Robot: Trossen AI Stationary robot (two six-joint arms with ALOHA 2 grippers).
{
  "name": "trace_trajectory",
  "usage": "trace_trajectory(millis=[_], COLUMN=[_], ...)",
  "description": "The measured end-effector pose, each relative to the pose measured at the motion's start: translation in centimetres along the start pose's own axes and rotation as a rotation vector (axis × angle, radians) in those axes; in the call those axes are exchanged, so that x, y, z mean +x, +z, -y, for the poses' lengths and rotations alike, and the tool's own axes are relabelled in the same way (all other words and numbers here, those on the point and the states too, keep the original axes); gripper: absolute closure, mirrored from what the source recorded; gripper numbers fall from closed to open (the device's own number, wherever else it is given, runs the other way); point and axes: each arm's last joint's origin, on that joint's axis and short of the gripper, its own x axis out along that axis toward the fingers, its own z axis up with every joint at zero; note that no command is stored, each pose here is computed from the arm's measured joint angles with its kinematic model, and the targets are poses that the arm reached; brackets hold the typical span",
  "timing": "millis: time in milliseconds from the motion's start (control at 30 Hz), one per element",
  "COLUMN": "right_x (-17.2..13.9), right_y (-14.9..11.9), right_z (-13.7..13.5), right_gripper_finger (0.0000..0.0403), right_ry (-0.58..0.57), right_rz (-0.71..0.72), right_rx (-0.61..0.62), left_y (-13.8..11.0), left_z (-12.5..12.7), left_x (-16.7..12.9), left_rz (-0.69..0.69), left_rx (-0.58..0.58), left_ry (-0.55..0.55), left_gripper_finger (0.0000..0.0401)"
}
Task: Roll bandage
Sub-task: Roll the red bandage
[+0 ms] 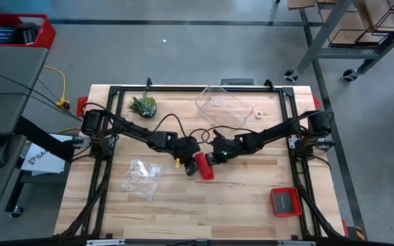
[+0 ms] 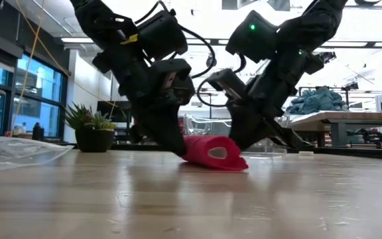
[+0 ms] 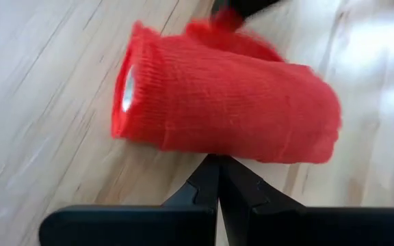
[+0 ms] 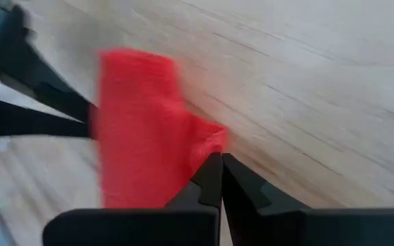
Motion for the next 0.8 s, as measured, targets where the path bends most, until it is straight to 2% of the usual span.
trace_trajectory(millis=[167, 467, 800], right_x=[0.0, -0.4, -2.3], right_y=[0.1, 0.4, 0.5], right_z=[-0.3, -1.4, -1.7], right_gripper_finger=[0.0403, 0.0403, 0.0403], right_ry=[0.036, 0.090, 0.079], right_rz=[0.012, -0.022, -0.050], right_rx=[0.021, 0.006, -0.061], left_y=[0.9, 2.7, 2.2], left_z=[0.7, 2.3, 1.9], left_x=[-0.2, -0.9, -0.8], left_rz=[0.025, 0.075, 0.044], left_rx=[0.017, 0.137, 0.170], left_ry=[-0.022, -0.076, -0.013], left_gripper_finger=[0.0401, 0.0401, 0.0401])
